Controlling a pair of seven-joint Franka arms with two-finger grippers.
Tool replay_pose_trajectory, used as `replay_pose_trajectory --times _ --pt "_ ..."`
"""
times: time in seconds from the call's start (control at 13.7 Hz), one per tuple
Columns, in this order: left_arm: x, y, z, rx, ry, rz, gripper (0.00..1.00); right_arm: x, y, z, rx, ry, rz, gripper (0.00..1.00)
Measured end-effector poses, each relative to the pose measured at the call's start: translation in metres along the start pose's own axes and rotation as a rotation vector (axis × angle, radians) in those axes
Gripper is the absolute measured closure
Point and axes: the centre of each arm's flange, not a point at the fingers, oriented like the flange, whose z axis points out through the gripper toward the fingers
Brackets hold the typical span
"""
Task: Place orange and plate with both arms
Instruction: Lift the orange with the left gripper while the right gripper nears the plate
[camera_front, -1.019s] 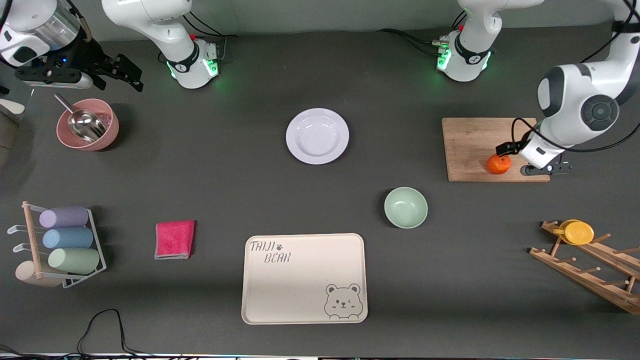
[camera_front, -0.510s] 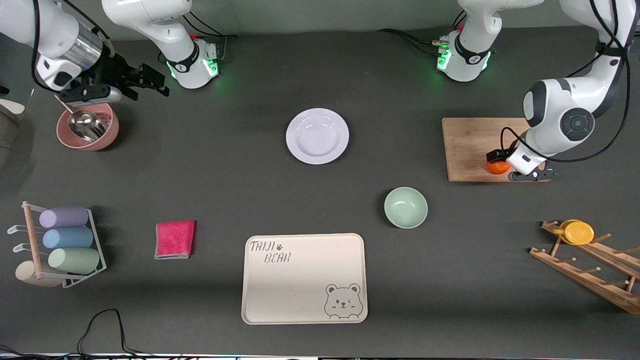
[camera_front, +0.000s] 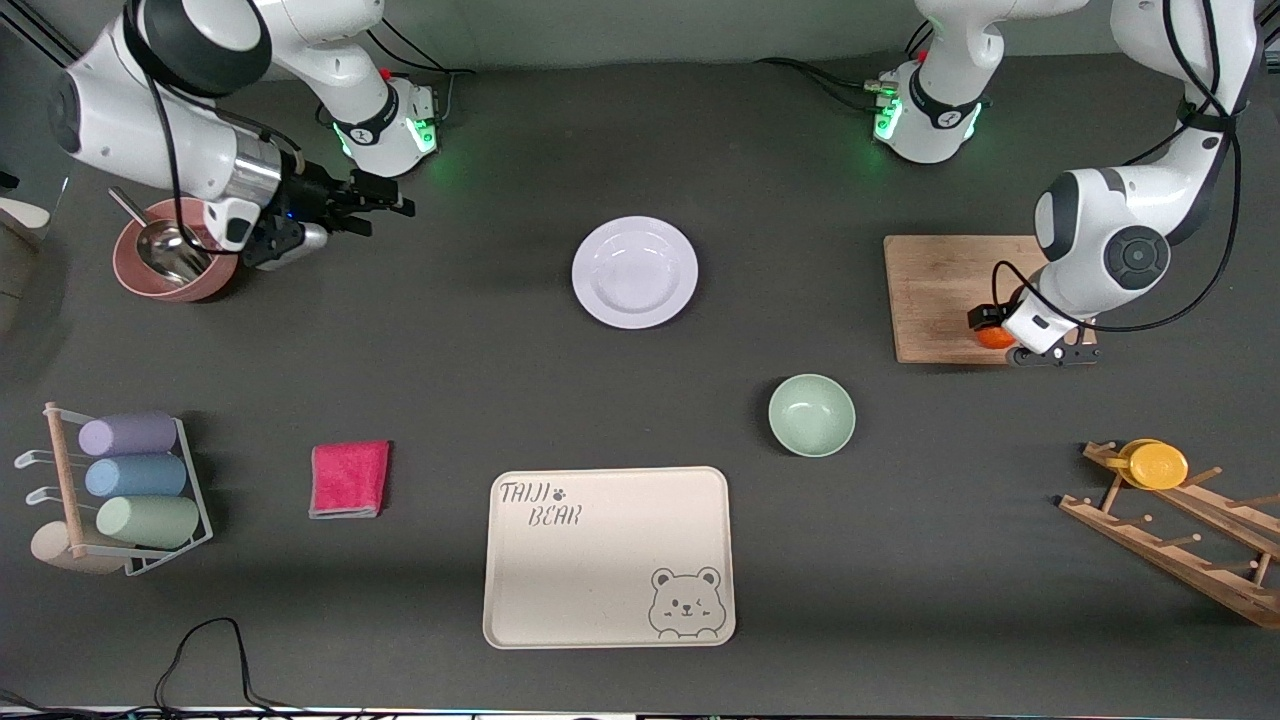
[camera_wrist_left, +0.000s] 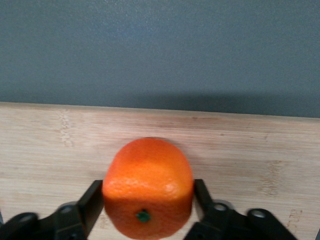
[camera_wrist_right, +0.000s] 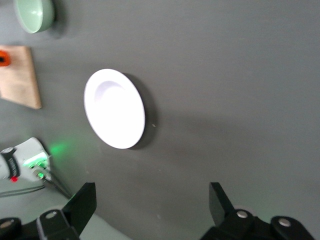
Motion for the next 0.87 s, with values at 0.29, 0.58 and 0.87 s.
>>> replay_pose_trajectory --times 0.29,0.58,0.87 --pt "0.000 0.000 -0.001 0.000 0.002 0.000 0.31 0.010 0.033 0.055 0.182 0.005 -0.067 0.00" --pt "0.004 0.001 -0.021 0.000 0.026 0.001 0.31 0.009 0.102 0.113 0.367 0.034 -0.049 0.00" --pt "0.007 0.000 -0.121 0.011 0.010 0.002 0.31 0.005 0.138 0.167 0.470 0.065 0.002 0.00"
